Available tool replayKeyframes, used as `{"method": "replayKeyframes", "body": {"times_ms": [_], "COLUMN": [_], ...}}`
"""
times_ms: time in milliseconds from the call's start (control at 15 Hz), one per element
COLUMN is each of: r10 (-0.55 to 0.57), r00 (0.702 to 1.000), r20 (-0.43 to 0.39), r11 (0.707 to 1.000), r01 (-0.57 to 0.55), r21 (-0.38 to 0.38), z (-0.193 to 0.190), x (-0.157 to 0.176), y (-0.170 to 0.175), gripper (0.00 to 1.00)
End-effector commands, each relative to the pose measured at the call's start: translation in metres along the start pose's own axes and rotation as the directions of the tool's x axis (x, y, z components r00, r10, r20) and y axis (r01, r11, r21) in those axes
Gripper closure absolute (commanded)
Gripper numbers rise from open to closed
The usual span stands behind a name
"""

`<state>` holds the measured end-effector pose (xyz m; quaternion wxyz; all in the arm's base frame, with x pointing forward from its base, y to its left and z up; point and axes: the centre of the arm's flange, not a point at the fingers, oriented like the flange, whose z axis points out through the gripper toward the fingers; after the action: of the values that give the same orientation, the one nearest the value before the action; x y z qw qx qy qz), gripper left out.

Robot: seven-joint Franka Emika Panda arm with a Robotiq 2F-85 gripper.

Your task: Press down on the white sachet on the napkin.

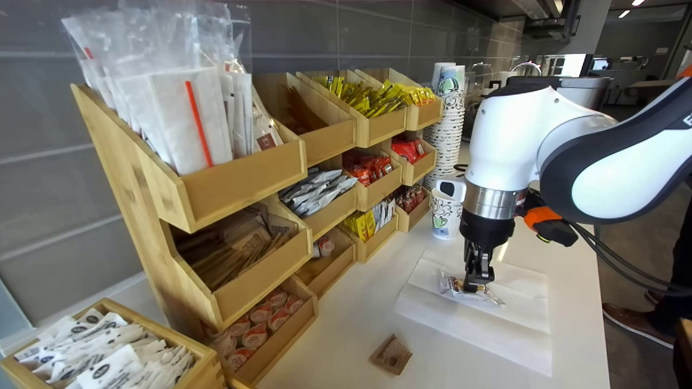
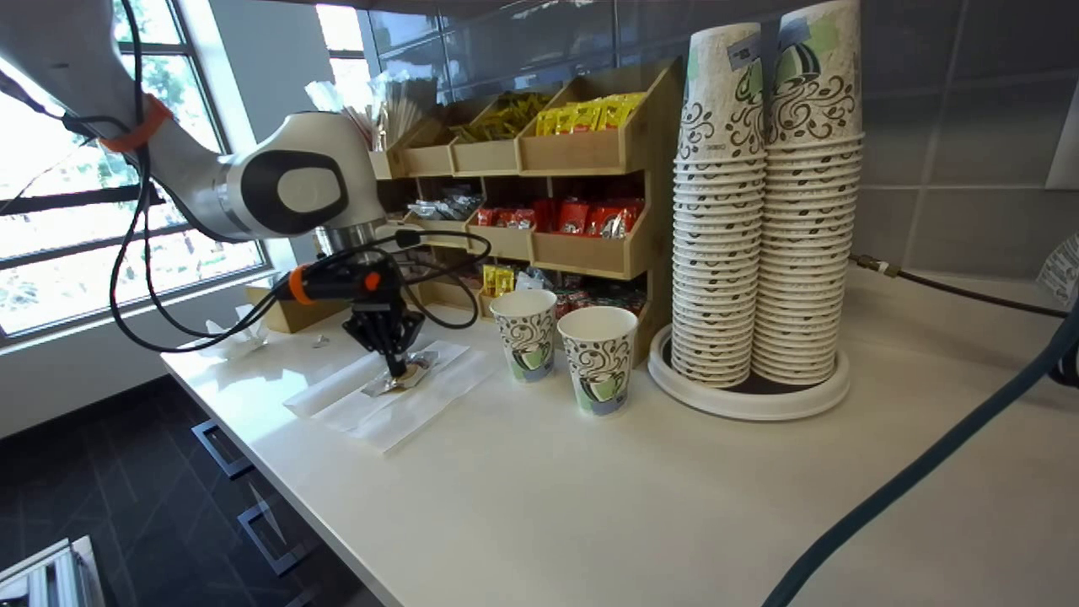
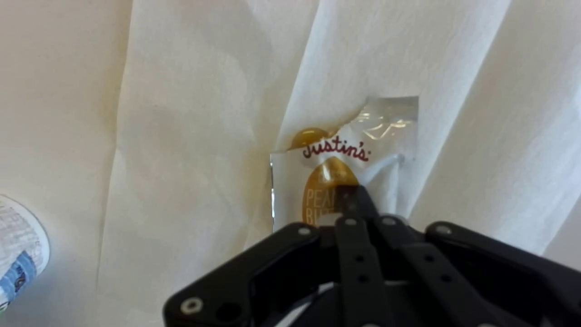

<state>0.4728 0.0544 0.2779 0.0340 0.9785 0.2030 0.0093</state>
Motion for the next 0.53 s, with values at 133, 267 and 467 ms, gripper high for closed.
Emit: {"method": "replayKeyframes", "body": {"times_ms": [133, 267, 467], "r10": [0.005, 0.004, 0.004], "r00": [1.0, 1.0, 1.0], "r20": [0.016, 0.011, 0.004], "r11": [1.0, 1.0, 1.0], "r01": [-0.005, -0.004, -0.004], "r21": [-0.003, 0.001, 0.005], "z": [0.0217, 0.0219, 0.0217], "x": [0.0017, 0.0026, 0.0044], "y": [-0.0007, -0.001, -0.0018], "gripper": [1.0, 1.0, 1.0]}}
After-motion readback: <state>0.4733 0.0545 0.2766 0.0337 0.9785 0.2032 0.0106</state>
